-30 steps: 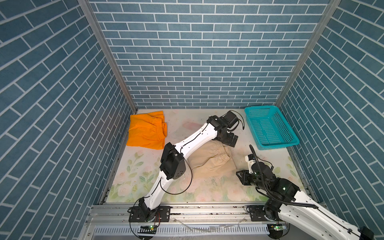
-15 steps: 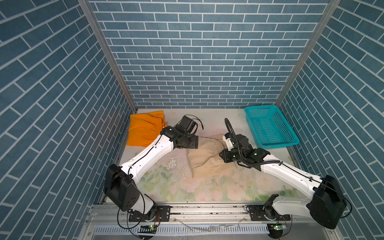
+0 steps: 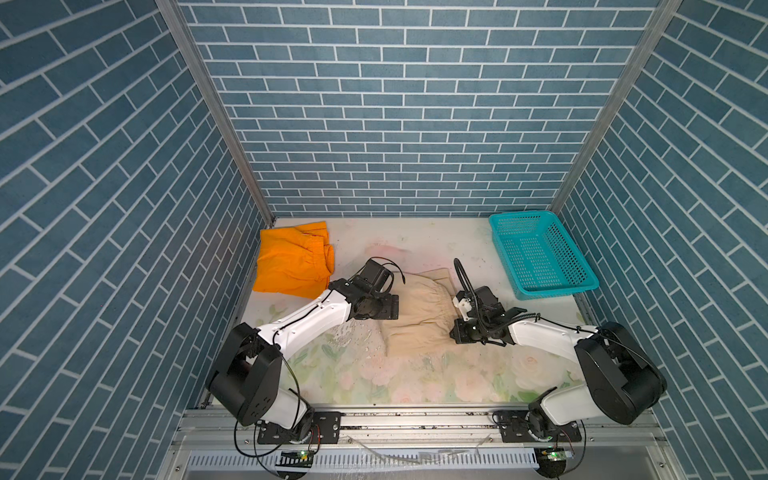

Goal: Fold and stack the shorts

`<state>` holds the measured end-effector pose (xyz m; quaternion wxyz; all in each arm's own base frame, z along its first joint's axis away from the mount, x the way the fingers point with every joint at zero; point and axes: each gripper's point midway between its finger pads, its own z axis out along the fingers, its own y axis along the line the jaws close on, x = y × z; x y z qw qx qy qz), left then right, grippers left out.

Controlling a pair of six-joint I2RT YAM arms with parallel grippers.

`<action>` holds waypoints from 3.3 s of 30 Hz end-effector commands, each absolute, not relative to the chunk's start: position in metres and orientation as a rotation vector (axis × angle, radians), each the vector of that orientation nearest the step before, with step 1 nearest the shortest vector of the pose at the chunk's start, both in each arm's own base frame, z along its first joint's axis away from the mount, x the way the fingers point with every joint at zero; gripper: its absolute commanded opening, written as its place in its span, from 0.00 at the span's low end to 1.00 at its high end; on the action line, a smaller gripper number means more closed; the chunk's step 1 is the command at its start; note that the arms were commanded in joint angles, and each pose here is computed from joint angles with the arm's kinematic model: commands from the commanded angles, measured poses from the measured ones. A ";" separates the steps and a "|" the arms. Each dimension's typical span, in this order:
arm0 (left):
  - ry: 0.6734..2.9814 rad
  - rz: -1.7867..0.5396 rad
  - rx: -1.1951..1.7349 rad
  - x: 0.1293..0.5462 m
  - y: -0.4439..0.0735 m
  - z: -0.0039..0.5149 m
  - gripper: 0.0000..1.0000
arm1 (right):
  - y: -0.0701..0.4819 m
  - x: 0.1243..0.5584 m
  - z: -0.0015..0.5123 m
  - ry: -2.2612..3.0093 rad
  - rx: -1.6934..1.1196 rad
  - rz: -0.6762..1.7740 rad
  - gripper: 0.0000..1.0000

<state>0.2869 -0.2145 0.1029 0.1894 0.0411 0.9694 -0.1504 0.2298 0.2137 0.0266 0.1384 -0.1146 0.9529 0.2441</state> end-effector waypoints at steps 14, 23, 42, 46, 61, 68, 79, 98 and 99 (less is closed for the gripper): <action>2.625 -0.123 -0.159 0.314 -0.093 0.178 1.00 | 0.198 0.261 0.148 2.496 -0.378 0.556 0.45; 2.561 0.119 -0.283 0.393 0.005 0.192 1.00 | 0.193 0.245 0.140 2.503 -0.343 0.600 0.55; 2.684 0.051 -0.080 0.504 0.017 0.086 1.00 | 0.191 0.216 0.145 2.389 -0.242 0.816 0.59; 2.687 -0.126 -0.113 0.513 0.015 0.071 1.00 | 0.191 0.215 0.143 2.369 -0.209 0.845 0.59; 2.780 -0.418 -0.367 0.455 -0.009 0.033 1.00 | 0.194 0.215 0.132 2.381 -0.189 0.873 0.59; 2.746 -0.564 -0.450 0.404 -0.044 0.028 1.00 | 0.194 0.218 0.131 2.410 -0.228 0.844 0.61; 2.762 -0.547 -0.456 0.320 -0.099 0.013 1.00 | 0.169 0.242 0.122 2.538 -0.204 0.686 0.73; 2.551 -0.691 -0.204 0.283 -0.139 0.136 1.00 | 0.191 0.304 0.077 2.677 -0.344 0.627 0.80; 2.560 -0.682 -0.176 0.281 -0.145 0.133 1.00 | 0.189 0.306 0.074 2.688 -0.331 0.608 0.80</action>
